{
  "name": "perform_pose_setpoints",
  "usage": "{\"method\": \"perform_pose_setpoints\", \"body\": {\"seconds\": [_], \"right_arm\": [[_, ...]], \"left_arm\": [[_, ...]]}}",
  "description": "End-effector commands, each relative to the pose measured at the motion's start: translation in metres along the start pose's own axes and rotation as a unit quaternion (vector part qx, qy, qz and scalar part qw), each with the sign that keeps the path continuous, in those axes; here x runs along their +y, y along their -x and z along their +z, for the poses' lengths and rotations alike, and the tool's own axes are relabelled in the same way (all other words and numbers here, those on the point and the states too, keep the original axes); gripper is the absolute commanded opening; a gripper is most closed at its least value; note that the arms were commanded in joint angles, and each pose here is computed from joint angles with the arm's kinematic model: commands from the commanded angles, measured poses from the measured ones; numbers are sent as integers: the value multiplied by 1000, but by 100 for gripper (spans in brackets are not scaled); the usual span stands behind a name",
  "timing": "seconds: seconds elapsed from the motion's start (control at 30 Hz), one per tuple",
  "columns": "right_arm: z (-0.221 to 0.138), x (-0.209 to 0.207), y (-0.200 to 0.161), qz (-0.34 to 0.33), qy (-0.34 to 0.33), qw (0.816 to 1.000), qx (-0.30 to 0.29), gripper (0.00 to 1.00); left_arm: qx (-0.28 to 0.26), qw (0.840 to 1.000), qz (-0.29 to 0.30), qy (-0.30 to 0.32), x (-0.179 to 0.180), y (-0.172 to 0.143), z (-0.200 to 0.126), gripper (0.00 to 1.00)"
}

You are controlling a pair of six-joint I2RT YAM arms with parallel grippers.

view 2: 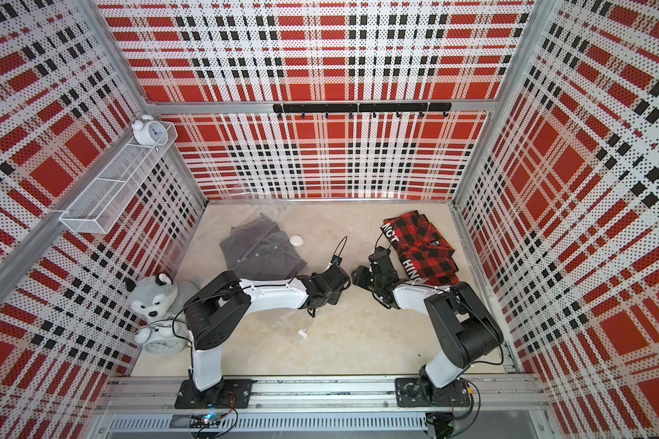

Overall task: Place the folded shirt into the vacuum bag
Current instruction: Open the vacuum bag at the center of the board.

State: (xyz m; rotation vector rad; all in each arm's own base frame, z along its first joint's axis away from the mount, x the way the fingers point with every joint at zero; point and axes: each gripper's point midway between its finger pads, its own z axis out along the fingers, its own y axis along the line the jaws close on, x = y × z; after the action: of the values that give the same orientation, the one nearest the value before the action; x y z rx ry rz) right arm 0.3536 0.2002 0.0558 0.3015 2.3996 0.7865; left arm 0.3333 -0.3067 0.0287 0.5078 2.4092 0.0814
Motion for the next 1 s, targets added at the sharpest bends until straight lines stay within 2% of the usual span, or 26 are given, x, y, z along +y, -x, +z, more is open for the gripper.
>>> {"method": "perform_pose_setpoints", "body": {"seconds": [0.0,0.1,0.3,0.53,0.8,0.97], "right_arm": [[4,4,1,2,19,1000,-1,52],[9,6,-3,4,32,999,7,53],[19,12,-10,14,60,998,22,55],[29,18,-18,17,76,996,37,55],[41,38,-19,18,108,993,46,56],[43,52,-20,13,131,990,48,56]], "left_arm": [[-10,1000,-16,-21,2,8,-4,59],[-14,999,-24,-28,8,12,-8,45],[-25,998,-46,-41,17,20,-16,34],[-39,995,-65,-69,23,29,-27,31],[-45,992,-85,-87,32,30,-32,22],[-51,988,-98,-106,35,32,-37,22]]}}
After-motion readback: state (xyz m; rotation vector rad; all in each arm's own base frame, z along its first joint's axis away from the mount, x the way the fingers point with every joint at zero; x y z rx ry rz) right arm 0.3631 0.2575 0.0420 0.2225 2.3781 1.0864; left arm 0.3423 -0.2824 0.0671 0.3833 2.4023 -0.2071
